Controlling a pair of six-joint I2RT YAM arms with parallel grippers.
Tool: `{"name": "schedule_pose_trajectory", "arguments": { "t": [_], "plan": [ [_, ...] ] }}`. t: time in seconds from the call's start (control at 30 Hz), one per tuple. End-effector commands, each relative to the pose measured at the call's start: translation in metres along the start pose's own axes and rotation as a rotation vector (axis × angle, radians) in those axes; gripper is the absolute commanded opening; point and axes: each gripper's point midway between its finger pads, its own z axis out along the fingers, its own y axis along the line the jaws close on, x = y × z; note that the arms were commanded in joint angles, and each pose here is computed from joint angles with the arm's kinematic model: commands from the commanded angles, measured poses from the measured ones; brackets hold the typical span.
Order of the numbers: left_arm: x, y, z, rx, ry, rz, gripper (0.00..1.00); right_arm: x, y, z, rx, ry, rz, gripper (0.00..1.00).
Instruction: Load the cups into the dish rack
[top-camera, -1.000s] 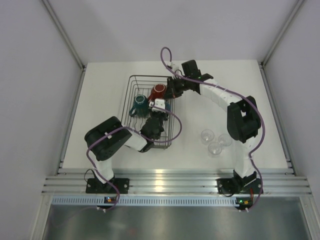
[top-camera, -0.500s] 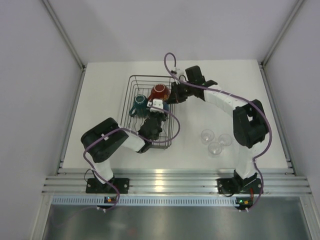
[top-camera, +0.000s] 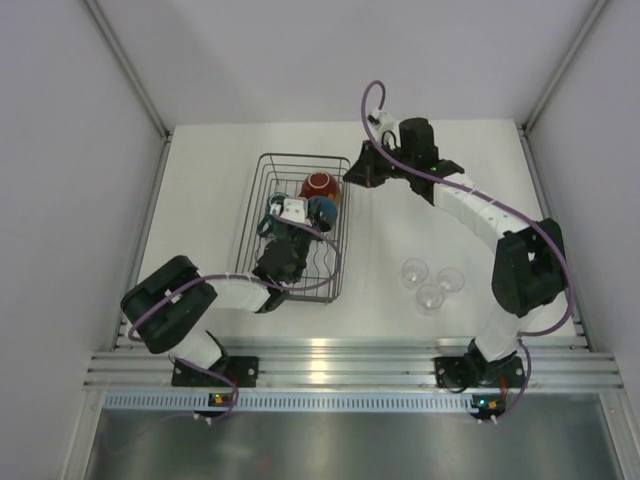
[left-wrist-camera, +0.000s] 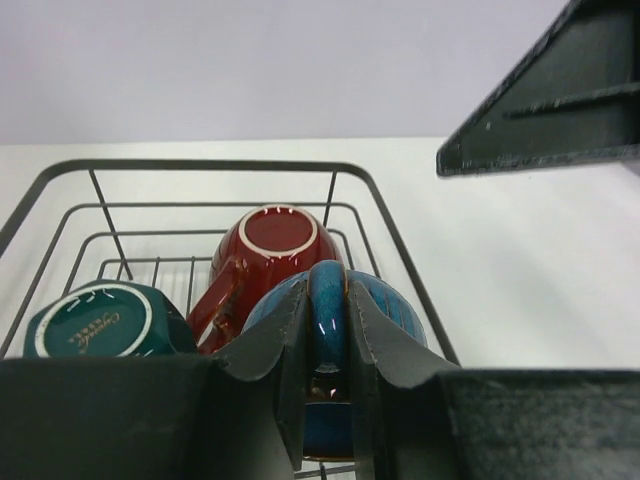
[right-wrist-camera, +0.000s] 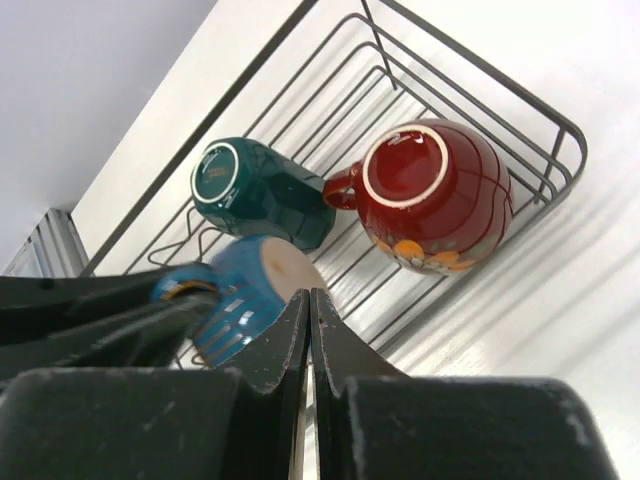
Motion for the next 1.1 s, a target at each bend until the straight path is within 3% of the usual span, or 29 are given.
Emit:
{"name": "schedule_pose_trajectory", "arguments": {
  "t": [0.0, 0.2, 0.4, 0.5, 0.57, 0.67, 0.7, 0.77, 0.8, 0.97, 1.0, 1.07],
  "plan": [
    [-0.065, -0.008, -0.005, 0.054, -0.174, -0.139, 0.00, -0.023, 0.010, -0.017, -0.022, -0.103, -0.039, 0.01],
    [-0.104, -0.003, -0.021, 0.099, -0.255, -0.220, 0.00, -0.019, 0.017, -0.027, -0.114, -0.129, 0.005, 0.02],
    [-0.136, 0.002, -0.036, 0.144, -0.321, -0.324, 0.00, -0.023, 0.043, -0.064, -0.294, -0.288, -0.025, 0.07],
    [-0.150, -0.001, -0.033, 0.214, -0.317, -0.404, 0.00, -0.020, 0.064, -0.083, -0.351, -0.331, -0.101, 0.13],
    [-0.136, -0.001, -0.023, 0.201, -0.212, -0.452, 0.00, -0.013, 0.064, -0.087, -0.338, -0.335, -0.104, 0.22],
    [-0.143, 0.006, -0.016, 0.143, -0.188, -0.548, 0.00, -0.010, 0.060, -0.098, -0.212, -0.424, -0.134, 0.31],
    [-0.147, 0.006, -0.016, 0.137, -0.191, -0.582, 0.00, -0.024, 0.058, -0.110, -0.114, -0.512, -0.184, 0.32],
    [-0.146, 0.011, -0.013, 0.086, -0.169, -0.676, 0.00, -0.013, 0.054, -0.108, 0.020, -0.530, -0.242, 0.35],
    [-0.154, 0.010, -0.010, 0.079, -0.174, -0.714, 0.00, -0.027, 0.045, -0.120, 0.165, -0.609, -0.249, 0.35],
    [-0.158, 0.004, 0.002, 0.033, -0.127, -0.942, 0.00, -0.015, 0.064, -0.113, 0.366, -0.631, -0.328, 0.38],
    [-0.149, 0.006, 0.005, -0.001, -0.093, -0.945, 0.00, -0.016, 0.057, -0.117, 0.456, -0.645, -0.345, 0.38],
    [-0.148, 0.004, 0.010, -0.013, -0.088, -0.986, 0.00, -0.014, 0.072, -0.113, 0.475, -0.655, -0.359, 0.38]
  ]
}}
